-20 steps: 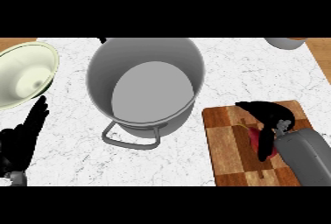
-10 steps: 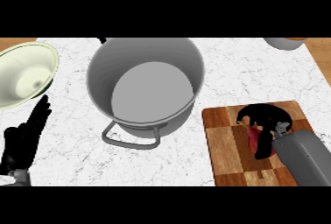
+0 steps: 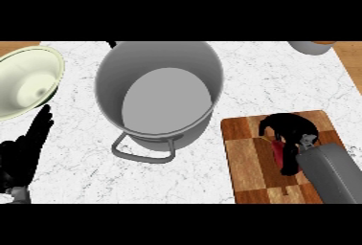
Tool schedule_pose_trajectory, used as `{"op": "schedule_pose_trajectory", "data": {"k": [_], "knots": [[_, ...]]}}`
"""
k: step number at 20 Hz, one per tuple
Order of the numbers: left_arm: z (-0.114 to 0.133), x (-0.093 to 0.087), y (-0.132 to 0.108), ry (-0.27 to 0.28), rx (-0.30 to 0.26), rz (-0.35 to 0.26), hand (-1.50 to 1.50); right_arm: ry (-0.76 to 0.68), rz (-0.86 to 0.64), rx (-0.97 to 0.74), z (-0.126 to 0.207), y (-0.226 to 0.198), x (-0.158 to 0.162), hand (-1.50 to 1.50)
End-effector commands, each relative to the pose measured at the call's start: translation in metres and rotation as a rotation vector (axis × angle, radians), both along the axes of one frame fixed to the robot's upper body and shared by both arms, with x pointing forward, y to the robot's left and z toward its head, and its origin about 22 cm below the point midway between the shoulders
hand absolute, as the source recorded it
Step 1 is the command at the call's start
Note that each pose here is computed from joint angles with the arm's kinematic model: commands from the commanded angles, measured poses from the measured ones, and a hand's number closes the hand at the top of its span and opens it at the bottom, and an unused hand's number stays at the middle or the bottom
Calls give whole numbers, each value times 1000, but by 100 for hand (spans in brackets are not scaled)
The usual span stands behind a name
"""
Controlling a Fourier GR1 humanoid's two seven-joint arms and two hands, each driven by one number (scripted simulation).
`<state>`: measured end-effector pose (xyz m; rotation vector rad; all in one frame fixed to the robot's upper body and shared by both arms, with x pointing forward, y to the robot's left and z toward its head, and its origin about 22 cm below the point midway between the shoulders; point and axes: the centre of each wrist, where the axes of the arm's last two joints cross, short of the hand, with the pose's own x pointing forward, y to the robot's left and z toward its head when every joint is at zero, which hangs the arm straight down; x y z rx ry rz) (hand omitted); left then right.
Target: Pick the pear from the cutting board and place it in the pot
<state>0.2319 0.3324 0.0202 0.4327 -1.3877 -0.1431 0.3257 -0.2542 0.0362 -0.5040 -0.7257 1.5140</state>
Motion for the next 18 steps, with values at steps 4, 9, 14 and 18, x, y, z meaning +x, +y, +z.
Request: {"op": "schedule_pose_trajectory", "data": {"k": [4, 9, 14, 18], "knots": [[-4, 3, -4, 10, -5, -31, 0, -157, 209, 153, 17, 181, -40, 150], [-1, 19, -25, -4, 8, -81, 0, -352, 263, 139, 33, 232, -69, 150], [1, 24, -21, 9, 7, -80, 0, -649, 222, 160, 68, 266, -99, 150], [-1, 17, -17, 18, 2, -86, 0, -912, 121, 183, 103, 283, -109, 150]]}}
